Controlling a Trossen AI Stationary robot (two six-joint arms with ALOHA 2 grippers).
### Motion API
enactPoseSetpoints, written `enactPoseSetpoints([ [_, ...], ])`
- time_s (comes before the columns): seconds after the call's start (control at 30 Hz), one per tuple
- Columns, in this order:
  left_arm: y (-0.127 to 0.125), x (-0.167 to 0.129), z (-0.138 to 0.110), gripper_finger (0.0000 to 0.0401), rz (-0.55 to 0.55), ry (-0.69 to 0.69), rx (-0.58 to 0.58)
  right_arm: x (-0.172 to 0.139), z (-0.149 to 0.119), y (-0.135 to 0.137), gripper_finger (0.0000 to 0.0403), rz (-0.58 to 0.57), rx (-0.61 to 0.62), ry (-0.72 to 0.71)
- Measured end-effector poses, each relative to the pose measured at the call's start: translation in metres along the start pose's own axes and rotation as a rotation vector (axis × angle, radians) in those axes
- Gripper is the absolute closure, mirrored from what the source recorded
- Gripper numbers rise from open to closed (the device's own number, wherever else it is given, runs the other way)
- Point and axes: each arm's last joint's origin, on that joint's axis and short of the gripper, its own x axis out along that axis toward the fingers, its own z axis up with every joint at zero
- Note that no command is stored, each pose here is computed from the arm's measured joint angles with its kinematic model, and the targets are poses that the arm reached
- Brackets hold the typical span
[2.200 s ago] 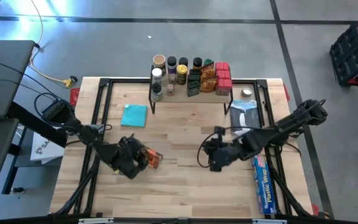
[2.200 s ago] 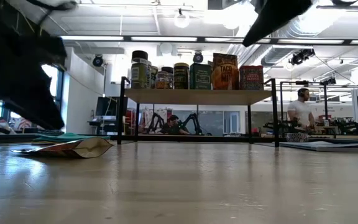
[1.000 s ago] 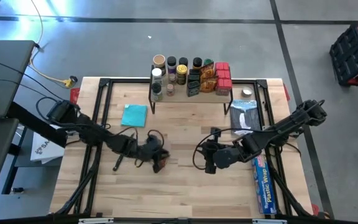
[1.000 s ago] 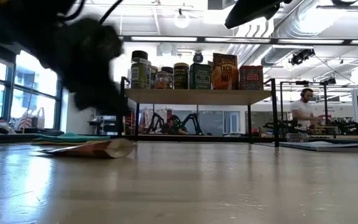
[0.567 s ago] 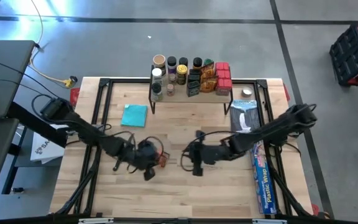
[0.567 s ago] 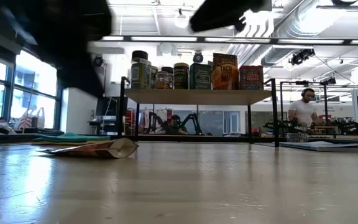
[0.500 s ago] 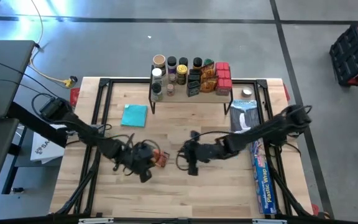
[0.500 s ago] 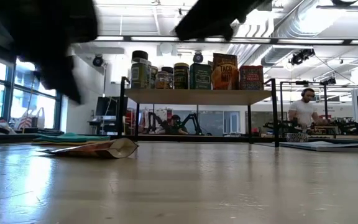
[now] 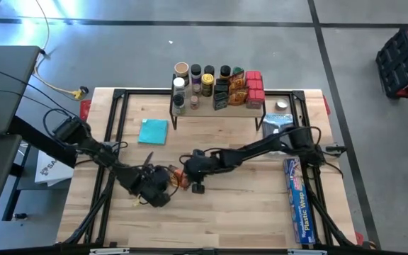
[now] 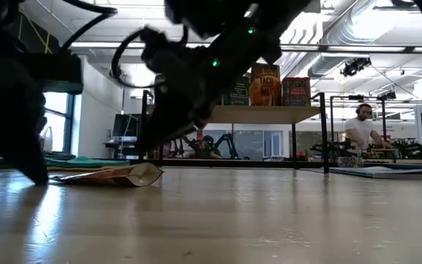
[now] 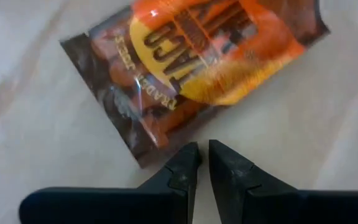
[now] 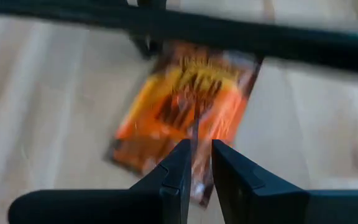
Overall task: Shelf spices
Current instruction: Put the orange seasoning bag on the shelf aligned with the other orange seasoning bags
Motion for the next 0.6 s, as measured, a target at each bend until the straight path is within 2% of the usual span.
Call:
enactPoseSetpoints([
  [0.1, 0.005, 0.009, 0.006, 0.0362, 0.055, -0.052, 0.013, 0.005, -0.005, 0.0, 0.0346, 0.009, 0.004, 0.111],
  [0.27, 0.009, 0.019, 0.025, 0.0362, 0.112, -0.21, 0.089, -0.002, -0.017, 0.015, 0.0346, 0.105, 0.051, 0.274],
  [0.43, 0.009, 0.023, 0.046, 0.0362, 0.061, -0.271, 0.108, -0.022, -0.022, 0.043, 0.0346, 0.147, 0.066, 0.372],
  [0.6, 0.005, 0.023, 0.054, 0.0362, -0.038, -0.259, 0.123, -0.054, -0.012, 0.072, 0.0346, 0.112, 0.063, 0.322],
])
